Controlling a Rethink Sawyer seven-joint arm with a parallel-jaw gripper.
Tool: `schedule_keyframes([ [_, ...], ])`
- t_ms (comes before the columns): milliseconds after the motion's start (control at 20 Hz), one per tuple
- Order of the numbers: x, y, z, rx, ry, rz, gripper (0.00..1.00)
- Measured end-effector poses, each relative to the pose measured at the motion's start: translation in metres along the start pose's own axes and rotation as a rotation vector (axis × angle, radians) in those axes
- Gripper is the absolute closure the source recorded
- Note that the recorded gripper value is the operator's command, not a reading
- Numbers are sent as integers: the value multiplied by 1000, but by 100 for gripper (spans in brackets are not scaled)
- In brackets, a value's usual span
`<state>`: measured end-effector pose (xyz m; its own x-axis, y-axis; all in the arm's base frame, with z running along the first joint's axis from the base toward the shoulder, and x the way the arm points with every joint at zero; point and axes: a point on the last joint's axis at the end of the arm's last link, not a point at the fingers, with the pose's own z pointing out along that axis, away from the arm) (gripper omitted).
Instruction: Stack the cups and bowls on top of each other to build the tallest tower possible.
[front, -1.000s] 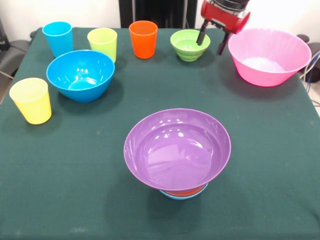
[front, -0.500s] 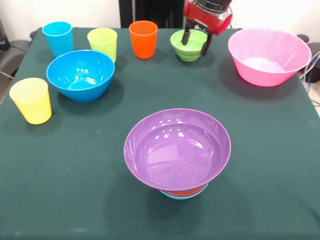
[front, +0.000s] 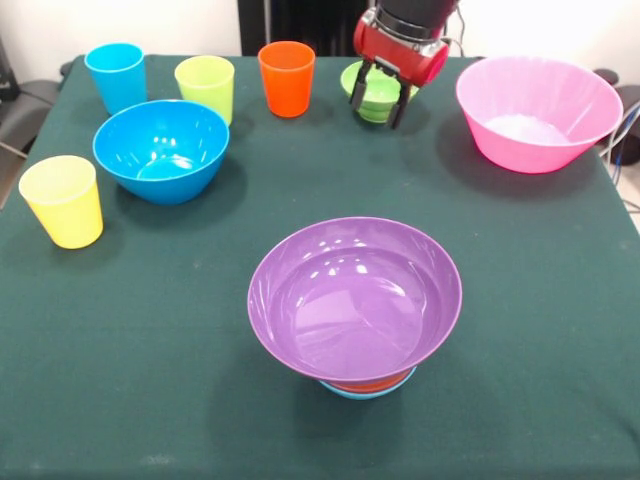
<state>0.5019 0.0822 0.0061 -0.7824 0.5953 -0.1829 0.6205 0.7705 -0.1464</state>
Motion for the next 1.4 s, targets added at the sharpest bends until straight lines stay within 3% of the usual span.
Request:
schedule_keyframes([
  [450, 12, 1, 17, -2, -16, -17, 0],
  [700, 19, 1, 16, -1, -11, -25, 0],
  [1050, 33, 13, -8, -17, -17, -58, 0],
  [1400, 47, 25, -46, -23, 13, -90, 0],
])
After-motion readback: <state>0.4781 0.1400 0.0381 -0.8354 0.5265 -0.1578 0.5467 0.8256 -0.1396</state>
